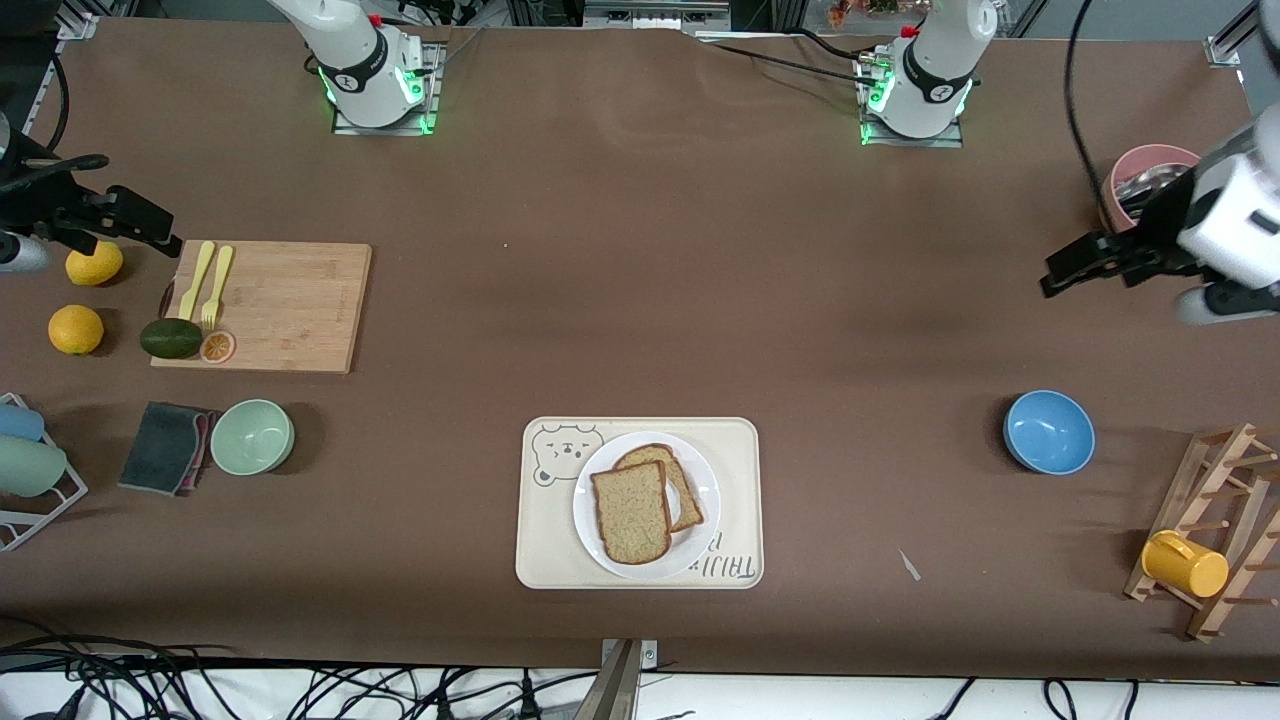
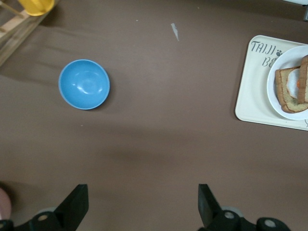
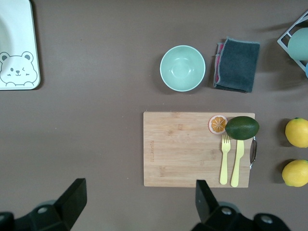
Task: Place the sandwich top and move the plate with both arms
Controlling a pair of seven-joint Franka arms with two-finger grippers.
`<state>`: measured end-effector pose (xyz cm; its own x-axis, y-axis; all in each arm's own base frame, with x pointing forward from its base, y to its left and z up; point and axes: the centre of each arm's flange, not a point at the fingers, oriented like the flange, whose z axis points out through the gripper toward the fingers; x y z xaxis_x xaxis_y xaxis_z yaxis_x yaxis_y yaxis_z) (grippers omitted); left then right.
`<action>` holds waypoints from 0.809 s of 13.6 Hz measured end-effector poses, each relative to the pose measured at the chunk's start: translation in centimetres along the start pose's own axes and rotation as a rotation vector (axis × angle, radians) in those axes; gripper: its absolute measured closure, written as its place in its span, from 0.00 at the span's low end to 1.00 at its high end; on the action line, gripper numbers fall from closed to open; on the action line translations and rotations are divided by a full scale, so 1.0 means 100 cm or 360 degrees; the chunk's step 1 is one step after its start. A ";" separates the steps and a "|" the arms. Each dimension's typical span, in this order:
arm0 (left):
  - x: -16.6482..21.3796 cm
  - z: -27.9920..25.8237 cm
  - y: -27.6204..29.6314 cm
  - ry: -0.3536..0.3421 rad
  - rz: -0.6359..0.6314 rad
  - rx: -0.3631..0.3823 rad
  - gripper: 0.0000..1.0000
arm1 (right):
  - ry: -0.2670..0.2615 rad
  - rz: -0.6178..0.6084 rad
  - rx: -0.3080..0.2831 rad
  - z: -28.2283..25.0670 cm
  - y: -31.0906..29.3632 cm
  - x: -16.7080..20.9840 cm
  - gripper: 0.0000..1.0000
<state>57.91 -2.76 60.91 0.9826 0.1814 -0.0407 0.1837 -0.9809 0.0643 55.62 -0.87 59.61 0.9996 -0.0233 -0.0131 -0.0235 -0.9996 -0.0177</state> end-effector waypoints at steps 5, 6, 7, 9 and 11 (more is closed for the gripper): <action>-0.006 -0.004 -0.017 -0.0042 -0.0011 0.0014 0.00 | -0.0001 0.0006 0.0000 0.000 0.002 0.000 0.00; -0.006 -0.004 -0.019 -0.0043 -0.0009 0.0014 0.00 | -0.0001 0.0009 0.0000 0.000 0.003 0.000 0.00; -0.007 -0.005 -0.019 -0.0042 -0.0007 0.0014 0.00 | -0.0002 0.0011 0.0000 0.000 0.004 0.000 0.00; -0.008 -0.006 -0.018 -0.0038 0.0001 0.0015 0.00 | -0.0002 0.0016 0.0000 0.000 0.005 0.000 0.00; -0.010 -0.007 -0.018 -0.0038 0.0009 0.0016 0.00 | -0.0002 0.0016 0.0000 0.000 0.006 0.000 0.00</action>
<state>56.66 -1.11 61.52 0.9826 0.1745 -0.0642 0.1781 -0.9825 0.0546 55.60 -1.44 59.60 0.9993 -0.0334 -0.0147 -0.0337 -0.9993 -0.0177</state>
